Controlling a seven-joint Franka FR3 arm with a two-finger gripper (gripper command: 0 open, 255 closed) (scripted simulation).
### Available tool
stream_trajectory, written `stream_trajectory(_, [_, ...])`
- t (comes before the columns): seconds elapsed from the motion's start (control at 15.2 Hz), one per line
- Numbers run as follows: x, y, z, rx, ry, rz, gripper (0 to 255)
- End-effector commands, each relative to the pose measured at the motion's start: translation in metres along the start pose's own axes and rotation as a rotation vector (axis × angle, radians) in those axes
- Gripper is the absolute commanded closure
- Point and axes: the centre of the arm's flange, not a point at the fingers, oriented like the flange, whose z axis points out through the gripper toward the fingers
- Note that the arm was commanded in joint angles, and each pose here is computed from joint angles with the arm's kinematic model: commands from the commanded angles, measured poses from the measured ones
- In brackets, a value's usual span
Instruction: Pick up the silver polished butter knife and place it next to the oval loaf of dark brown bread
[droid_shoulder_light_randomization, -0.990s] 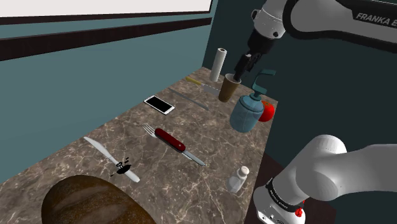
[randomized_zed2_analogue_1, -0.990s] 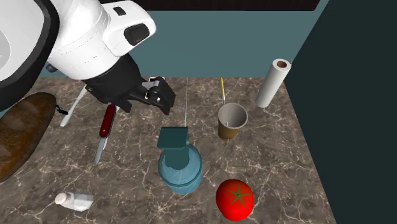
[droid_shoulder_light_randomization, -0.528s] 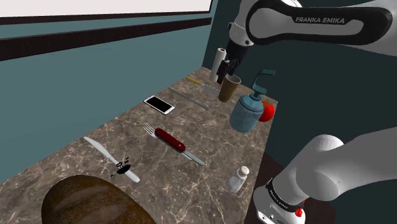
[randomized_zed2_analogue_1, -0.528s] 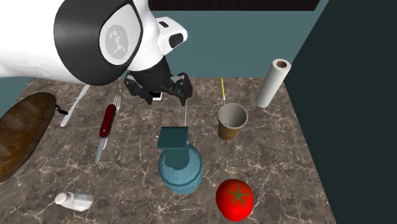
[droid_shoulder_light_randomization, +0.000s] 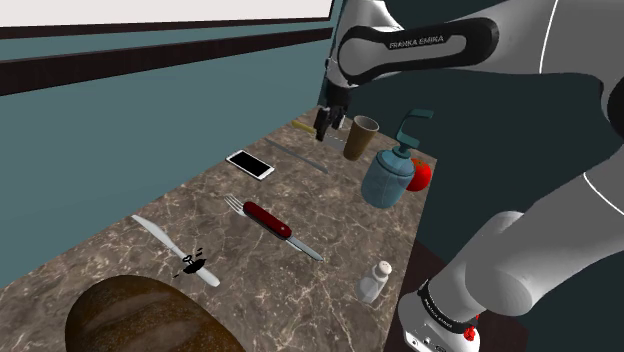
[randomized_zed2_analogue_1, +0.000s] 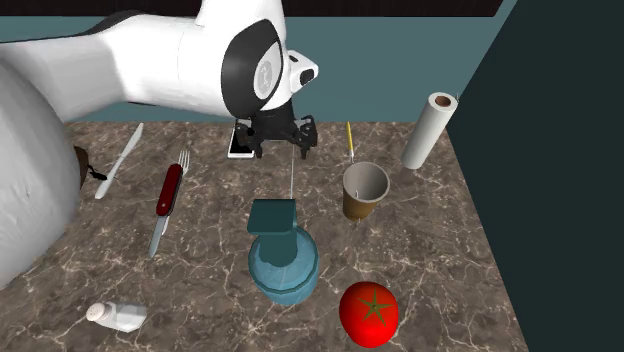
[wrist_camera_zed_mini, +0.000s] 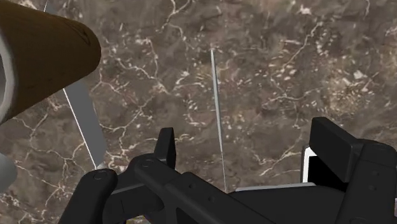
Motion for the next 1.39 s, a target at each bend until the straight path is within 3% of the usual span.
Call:
stream_trajectory(0.0, [0.022,0.003,0.021,0.014,-0.016,-0.014,0])
stream_trajectory(0.4, [0.079,0.011,0.082,0.053,-0.063,-0.054,0])
stream_trajectory(0.92, [0.076,0.009,0.122,0.053,-0.063,-0.054,0])
stream_trajectory(1.32, [0.076,0.009,0.122,0.053,-0.063,-0.054,0])
